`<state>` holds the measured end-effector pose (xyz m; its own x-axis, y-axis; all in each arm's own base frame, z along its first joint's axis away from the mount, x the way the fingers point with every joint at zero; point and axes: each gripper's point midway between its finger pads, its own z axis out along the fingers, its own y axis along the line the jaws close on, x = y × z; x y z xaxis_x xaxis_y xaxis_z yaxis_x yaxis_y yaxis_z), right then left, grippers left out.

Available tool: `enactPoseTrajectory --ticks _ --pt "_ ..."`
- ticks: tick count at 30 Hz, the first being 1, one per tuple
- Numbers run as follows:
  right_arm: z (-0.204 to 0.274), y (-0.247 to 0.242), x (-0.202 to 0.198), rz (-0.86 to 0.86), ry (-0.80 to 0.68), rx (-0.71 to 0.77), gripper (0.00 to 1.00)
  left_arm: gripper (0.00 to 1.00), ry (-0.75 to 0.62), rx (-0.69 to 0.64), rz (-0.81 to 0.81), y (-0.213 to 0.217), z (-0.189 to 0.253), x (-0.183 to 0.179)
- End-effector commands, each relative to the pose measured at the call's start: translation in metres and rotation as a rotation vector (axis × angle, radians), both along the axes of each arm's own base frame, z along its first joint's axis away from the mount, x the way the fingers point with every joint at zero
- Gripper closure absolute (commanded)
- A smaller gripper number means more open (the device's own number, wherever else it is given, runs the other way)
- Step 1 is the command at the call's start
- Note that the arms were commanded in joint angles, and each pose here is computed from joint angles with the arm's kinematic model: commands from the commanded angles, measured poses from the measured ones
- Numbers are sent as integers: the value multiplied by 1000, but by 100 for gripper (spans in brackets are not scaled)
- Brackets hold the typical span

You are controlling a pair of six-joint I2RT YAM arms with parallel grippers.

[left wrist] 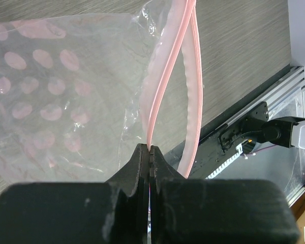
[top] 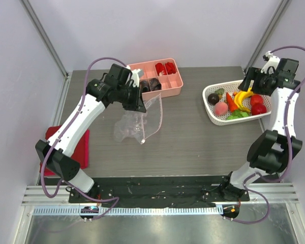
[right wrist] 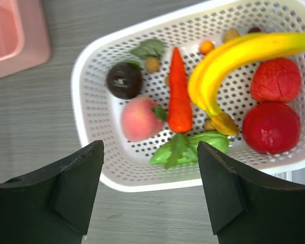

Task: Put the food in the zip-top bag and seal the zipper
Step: Pick up the fake fruit from the bin.

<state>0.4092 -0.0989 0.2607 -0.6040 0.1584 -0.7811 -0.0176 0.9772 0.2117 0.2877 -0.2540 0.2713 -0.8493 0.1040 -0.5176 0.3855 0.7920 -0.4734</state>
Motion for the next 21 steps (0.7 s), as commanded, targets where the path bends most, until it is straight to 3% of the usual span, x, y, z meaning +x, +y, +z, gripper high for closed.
enactPoseTrajectory --ticks 1,5,10,17,21 --pt "-20 -42 15 -108 76 -118 24 100 -49 -56 -12 -4 19 -1" --pt "-50 -60 33 -195 133 -107 28 100 -46 -61 -13 -5 20 -1" --pt "-75 -69 61 -236 102 -74 28 100 -45 -66 -13 -6 22 1" --pt "-100 -71 94 -346 65 -45 22 100 -23 -62 -8 -7 13 3" --pt "-115 -85 105 -521 83 -85 19 100 -15 -57 -1 -6 11 5"
